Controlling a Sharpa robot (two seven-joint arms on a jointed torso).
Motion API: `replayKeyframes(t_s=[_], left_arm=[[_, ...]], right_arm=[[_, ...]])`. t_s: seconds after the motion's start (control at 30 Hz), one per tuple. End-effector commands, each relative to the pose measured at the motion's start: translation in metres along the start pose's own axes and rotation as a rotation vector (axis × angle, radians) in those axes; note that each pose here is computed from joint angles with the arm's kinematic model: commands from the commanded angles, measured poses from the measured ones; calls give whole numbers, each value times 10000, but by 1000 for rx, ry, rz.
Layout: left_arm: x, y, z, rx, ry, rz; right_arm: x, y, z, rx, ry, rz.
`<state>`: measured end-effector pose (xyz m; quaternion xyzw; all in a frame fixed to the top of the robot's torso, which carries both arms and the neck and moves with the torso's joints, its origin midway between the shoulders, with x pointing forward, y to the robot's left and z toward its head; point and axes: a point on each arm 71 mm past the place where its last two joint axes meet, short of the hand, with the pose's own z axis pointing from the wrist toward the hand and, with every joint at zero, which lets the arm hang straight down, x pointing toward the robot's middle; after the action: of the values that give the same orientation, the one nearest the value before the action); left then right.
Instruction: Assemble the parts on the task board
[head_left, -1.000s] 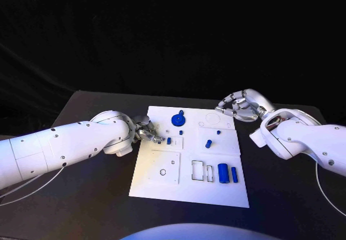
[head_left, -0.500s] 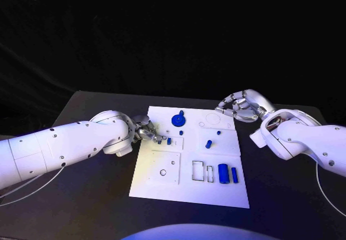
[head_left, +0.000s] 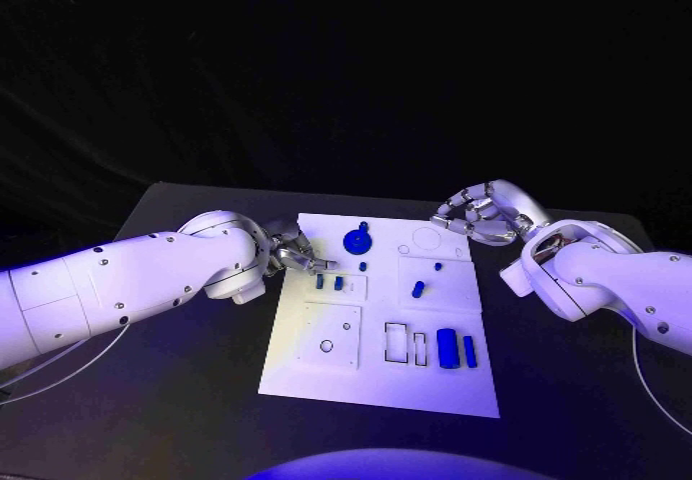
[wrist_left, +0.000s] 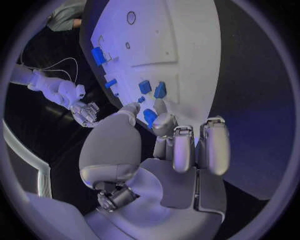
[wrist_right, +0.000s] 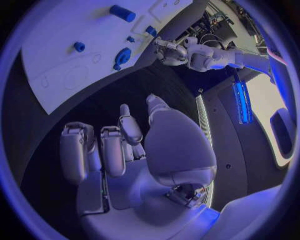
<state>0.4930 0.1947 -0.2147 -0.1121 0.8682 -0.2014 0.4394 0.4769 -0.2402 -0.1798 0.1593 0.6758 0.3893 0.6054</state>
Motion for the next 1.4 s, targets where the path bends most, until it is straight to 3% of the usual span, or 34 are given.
replayKeyframes(t_s=[0.03, 0.3, 0.53, 0.67, 0.93, 1.4], left_arm=[[-61, -21, -16, -6, 13, 4], [-217, -83, -21, -22, 67, 72], [-265, -157, 63, -58, 218, 172], [-297, -203, 118, -72, 264, 192], [-344, -301, 229, -94, 302, 222], [-304, -393, 357, -116, 322, 258]], right_arm=[[5, 8, -1, -12, -1, 0], [7, 6, 1, -11, 0, 1], [13, 7, 6, -10, 2, 1], [16, 7, 8, -10, 2, 1], [20, 9, 12, -9, 2, 1], [28, 16, 16, -11, 4, 2]])
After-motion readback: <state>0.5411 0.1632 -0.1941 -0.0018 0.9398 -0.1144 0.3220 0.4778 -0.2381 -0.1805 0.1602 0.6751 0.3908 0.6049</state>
